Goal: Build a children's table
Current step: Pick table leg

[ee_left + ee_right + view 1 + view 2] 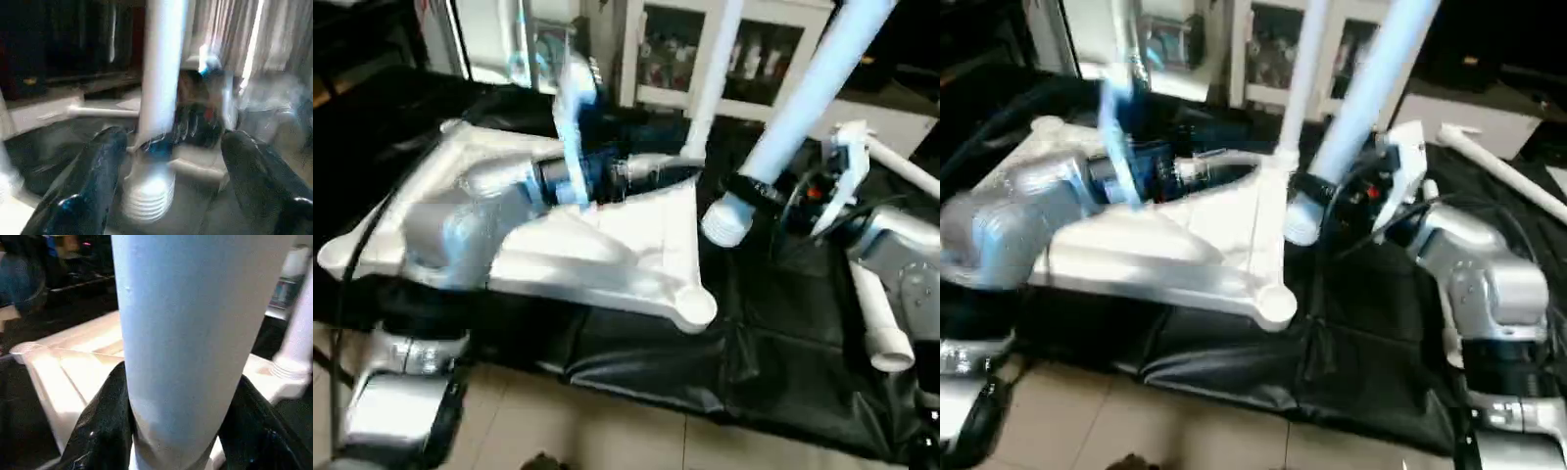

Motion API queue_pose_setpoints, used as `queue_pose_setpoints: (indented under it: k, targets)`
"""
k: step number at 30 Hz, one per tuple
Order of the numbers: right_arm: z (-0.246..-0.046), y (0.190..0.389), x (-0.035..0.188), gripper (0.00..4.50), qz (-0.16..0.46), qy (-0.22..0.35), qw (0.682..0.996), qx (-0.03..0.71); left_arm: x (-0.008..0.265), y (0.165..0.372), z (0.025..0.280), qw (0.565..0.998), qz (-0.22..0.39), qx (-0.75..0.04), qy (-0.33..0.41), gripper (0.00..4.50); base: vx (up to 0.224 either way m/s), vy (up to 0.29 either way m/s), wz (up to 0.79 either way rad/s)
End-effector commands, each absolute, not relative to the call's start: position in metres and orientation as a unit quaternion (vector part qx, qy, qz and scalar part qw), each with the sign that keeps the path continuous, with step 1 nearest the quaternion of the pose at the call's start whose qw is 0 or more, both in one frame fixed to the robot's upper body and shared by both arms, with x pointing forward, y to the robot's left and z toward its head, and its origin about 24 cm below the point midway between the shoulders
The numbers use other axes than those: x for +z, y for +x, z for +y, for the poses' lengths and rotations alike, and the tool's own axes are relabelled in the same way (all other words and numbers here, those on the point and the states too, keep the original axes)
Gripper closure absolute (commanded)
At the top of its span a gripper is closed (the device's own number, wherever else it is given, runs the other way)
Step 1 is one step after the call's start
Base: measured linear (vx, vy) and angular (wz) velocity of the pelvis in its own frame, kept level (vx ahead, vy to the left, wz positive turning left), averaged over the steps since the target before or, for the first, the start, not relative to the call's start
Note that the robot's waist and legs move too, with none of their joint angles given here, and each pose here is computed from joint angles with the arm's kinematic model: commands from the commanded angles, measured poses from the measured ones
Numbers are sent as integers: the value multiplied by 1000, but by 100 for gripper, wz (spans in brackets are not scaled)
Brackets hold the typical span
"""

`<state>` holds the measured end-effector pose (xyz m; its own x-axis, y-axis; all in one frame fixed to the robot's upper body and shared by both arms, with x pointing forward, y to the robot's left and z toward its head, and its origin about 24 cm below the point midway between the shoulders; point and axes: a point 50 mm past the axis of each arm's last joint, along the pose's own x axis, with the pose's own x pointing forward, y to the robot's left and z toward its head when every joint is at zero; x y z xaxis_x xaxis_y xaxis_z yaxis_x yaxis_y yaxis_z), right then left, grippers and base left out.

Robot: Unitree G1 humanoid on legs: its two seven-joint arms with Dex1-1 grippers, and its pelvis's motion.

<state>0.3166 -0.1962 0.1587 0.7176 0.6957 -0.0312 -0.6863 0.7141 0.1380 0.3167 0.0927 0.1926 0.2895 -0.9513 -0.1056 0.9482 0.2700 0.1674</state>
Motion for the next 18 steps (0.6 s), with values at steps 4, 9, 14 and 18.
queue_pose_setpoints:
  k: [4, 9, 14, 18]
  targets:
    - [-188, 311, 148, 267, 48, 51, 926, 371, 127, 315, 93, 746, 55, -618, 242, 96, 0, 0, 0]
    - [-177, 308, 140, 267, 54, 47, 926, 370, 100, 316, 95, 716, 74, -647, 254, 140, 0, 0, 0]
    - [-174, 303, 136, 267, 59, 43, 924, 375, 92, 317, 97, 699, 70, -661, 262, 186, 0, 0, 0]
    - [-173, 302, 136, 267, 60, 43, 924, 376, 86, 320, 101, 687, 83, -671, 265, 225, 0, 0, 0]
